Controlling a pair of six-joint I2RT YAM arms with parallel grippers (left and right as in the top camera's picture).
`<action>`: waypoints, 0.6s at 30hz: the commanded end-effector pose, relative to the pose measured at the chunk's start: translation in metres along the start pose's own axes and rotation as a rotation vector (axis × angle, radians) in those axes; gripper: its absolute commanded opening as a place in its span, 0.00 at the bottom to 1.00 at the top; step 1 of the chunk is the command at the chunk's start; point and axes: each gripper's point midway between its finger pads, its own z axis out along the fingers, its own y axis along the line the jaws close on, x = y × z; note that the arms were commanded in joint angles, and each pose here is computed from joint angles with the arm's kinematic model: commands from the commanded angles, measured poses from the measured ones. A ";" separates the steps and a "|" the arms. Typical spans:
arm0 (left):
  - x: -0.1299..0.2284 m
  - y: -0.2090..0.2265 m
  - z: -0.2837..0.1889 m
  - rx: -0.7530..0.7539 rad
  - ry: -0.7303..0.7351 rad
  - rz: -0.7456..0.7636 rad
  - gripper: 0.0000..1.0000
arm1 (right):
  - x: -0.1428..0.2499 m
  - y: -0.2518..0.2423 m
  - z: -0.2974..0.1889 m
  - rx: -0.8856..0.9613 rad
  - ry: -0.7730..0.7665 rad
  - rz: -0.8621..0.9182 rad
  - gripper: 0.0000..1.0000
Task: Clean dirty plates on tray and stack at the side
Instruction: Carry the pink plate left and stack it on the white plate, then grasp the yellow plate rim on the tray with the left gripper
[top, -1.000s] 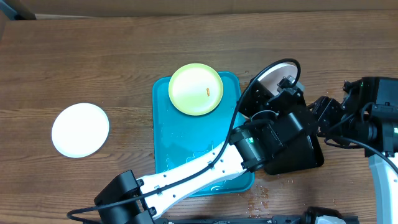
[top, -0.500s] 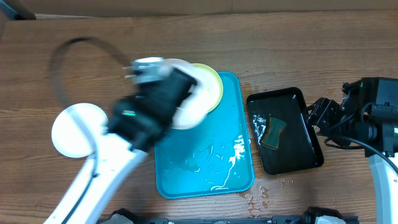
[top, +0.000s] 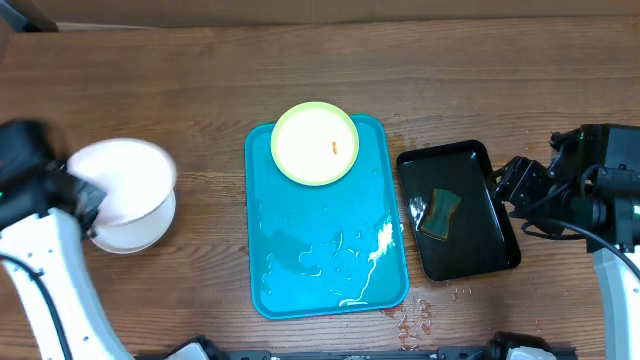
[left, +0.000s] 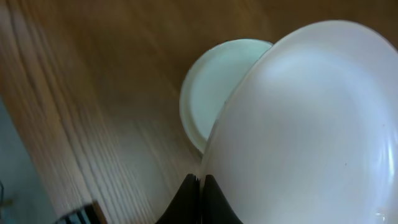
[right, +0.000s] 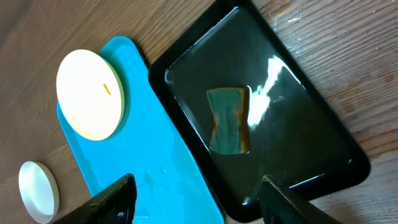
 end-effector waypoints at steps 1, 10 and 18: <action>0.014 0.022 0.038 0.042 0.105 -0.066 0.04 | -0.005 0.004 -0.007 -0.015 -0.033 -0.014 0.65; 0.016 0.033 0.101 0.096 0.087 -0.109 0.04 | -0.005 0.004 -0.007 -0.015 -0.032 -0.014 0.65; 0.012 0.009 0.084 0.220 0.122 -0.061 0.59 | -0.005 0.004 -0.007 -0.015 -0.032 -0.015 0.66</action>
